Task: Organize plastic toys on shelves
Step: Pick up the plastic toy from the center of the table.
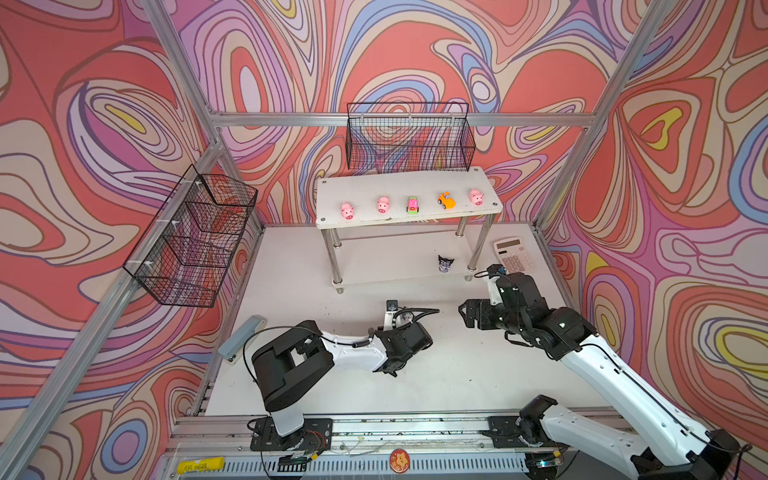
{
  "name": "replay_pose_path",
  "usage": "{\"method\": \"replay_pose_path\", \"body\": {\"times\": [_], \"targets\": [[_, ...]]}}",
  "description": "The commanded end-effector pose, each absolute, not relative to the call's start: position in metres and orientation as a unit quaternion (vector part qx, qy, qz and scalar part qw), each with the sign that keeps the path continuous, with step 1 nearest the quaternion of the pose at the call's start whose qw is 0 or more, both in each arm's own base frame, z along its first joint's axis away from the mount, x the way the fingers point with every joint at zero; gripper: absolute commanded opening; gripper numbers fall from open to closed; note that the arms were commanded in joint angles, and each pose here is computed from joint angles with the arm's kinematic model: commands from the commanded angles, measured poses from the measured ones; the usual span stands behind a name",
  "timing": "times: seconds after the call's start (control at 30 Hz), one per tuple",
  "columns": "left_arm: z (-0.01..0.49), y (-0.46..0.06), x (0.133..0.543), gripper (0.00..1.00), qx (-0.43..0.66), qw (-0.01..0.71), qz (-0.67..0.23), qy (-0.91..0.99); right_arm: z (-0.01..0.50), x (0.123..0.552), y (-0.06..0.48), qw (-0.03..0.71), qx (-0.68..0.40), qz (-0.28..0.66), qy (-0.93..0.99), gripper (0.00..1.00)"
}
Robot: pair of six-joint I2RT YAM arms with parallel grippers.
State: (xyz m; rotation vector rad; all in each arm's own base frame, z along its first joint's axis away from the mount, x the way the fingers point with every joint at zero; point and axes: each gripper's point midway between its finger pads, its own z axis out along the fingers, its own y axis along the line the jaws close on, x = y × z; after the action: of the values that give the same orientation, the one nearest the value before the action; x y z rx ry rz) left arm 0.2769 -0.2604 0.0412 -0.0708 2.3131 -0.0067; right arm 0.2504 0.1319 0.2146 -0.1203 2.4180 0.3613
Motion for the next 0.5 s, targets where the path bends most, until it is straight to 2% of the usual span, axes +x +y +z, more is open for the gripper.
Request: {"method": "replay_pose_path", "body": {"times": [0.0,0.47], "targets": [[0.052,-0.257,0.282,0.41,-0.034,0.410,0.007,0.911,0.223,0.251,0.132,0.347,-0.052,0.138,0.926,0.98],[0.065,-0.251,0.278,0.37,-0.037,0.413,0.006,0.910,0.226,0.251,0.133,0.350,-0.054,0.141,0.924,0.98]]}}
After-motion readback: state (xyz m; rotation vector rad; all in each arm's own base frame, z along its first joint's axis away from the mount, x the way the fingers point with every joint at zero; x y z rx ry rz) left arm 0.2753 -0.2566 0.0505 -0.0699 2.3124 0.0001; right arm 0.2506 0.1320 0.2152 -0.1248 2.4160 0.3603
